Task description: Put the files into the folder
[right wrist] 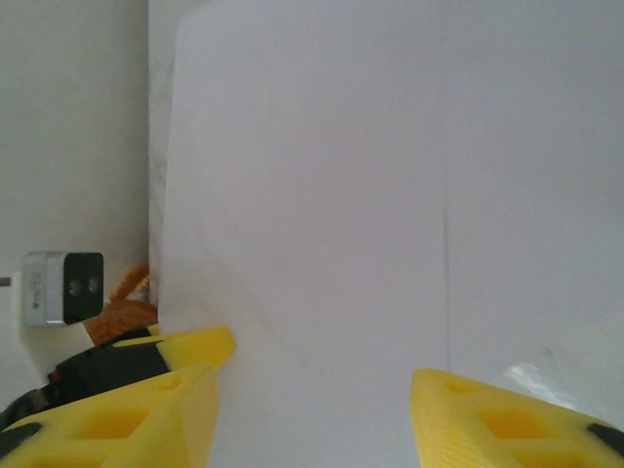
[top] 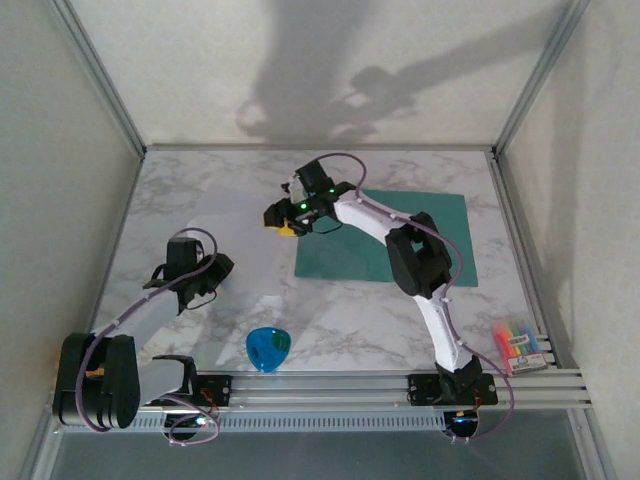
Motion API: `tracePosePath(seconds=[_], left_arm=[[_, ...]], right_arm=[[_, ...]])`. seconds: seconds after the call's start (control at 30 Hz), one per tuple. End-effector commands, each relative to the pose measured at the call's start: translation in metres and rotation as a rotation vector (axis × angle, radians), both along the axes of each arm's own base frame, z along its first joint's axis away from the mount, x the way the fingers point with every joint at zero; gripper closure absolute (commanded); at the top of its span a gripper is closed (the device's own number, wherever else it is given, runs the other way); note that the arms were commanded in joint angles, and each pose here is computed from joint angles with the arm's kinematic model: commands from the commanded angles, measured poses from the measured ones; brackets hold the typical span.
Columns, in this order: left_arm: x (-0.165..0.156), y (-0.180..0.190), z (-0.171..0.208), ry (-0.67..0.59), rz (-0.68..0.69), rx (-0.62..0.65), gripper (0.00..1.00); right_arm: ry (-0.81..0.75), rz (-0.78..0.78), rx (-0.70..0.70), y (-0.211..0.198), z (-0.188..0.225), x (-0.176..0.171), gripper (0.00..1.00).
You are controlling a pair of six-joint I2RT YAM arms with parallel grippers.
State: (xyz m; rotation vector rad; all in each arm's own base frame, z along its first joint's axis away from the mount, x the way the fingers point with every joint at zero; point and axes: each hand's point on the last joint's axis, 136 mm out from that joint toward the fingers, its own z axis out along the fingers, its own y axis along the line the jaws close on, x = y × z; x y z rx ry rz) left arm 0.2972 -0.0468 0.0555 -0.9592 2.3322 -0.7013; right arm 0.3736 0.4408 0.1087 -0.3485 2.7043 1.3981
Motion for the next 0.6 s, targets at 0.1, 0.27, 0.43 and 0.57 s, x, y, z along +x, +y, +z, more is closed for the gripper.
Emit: tracePosePath(seconds=[0.1, 0.27, 0.43, 0.57], left_arm=[[0.003, -0.004, 0.010, -0.029, 0.003, -0.048, 0.63], [0.007, -0.011, 0.020, -0.057, -0.008, -0.106, 0.65], [0.011, -0.016, 0.034, -0.087, -0.004, -0.150, 0.67], [0.014, -0.019, 0.046, -0.115, 0.000, -0.189, 0.68]], right_arm=[[0.035, -0.053, 0.123, -0.021, 0.014, 0.009, 0.45], [0.095, -0.070, 0.196, -0.029, 0.013, 0.009, 0.45], [0.154, -0.098, 0.276, -0.039, 0.015, 0.014, 0.44], [0.183, -0.090, 0.285, -0.042, 0.014, 0.011, 0.43]])
